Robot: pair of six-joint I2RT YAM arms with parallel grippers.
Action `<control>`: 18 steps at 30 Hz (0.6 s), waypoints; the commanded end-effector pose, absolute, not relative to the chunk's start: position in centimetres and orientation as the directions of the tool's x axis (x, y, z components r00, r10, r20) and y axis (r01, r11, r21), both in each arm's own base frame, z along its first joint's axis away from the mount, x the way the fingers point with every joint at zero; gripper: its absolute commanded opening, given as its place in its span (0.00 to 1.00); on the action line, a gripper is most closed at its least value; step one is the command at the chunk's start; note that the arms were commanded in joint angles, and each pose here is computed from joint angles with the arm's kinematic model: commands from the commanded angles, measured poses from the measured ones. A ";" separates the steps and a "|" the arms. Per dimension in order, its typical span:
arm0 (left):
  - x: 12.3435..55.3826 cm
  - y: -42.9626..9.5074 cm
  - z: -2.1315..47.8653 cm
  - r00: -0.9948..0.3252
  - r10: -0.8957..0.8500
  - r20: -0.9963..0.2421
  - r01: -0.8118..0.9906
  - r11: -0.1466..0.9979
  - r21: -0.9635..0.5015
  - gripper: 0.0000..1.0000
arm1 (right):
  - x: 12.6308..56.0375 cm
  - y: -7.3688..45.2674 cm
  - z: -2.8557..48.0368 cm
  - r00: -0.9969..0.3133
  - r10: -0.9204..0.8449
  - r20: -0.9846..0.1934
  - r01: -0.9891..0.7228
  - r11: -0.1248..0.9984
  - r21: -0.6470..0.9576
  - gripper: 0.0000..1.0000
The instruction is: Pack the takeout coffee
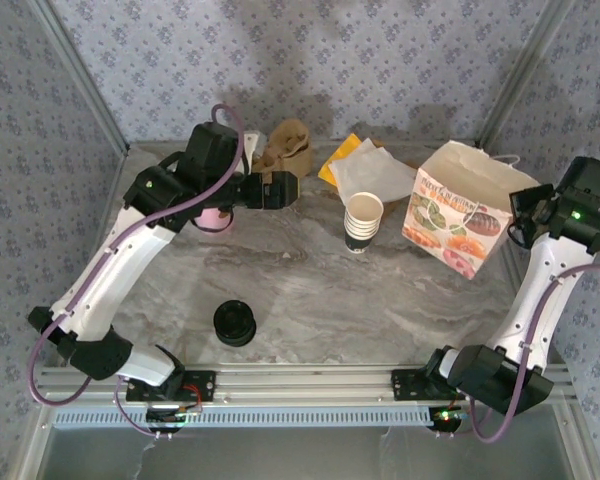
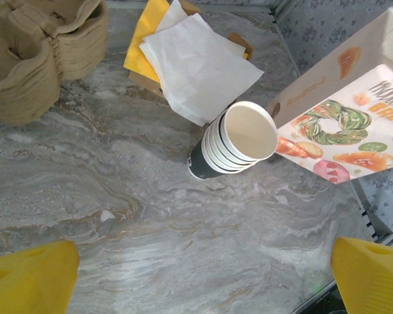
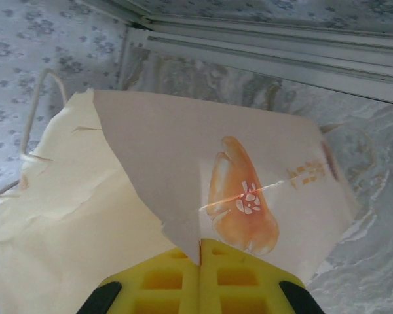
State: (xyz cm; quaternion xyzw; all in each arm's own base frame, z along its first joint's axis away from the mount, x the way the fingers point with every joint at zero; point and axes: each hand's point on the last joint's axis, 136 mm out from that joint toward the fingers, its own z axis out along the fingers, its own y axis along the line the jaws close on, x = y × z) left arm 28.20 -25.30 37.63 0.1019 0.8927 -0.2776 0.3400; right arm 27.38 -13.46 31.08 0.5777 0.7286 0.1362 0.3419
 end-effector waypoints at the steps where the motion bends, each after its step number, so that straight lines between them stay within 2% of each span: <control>1: 27.6 -24.9 39.4 -0.704 -0.019 -0.710 0.409 0.807 -0.427 0.98 | 27.4 -14.8 30.7 -0.087 0.914 -0.396 0.762 0.317 0.565 0.00; 3: 27.6 -24.9 39.1 -0.708 -0.015 -0.706 0.407 0.808 -0.425 0.99 | 27.4 -14.9 29.9 -0.094 0.916 -0.390 0.772 0.314 0.552 0.01; 12: 27.5 -24.9 39.1 -0.714 -0.024 -0.700 0.401 0.805 -0.437 0.99 | 26.7 -15.3 28.8 -0.118 0.906 -0.407 0.802 0.328 0.499 0.41; 15: 27.4 -24.5 39.4 -0.712 -0.031 -0.702 0.392 0.811 -0.434 0.99 | 25.5 -16.0 30.4 -0.114 0.869 -0.481 0.820 0.355 0.448 0.56; 18: 27.4 -23.7 39.7 -0.710 -0.043 -0.703 0.363 0.833 -0.418 0.99 | 24.1 -15.9 33.8 -0.091 0.807 -0.583 0.814 0.398 0.423 0.64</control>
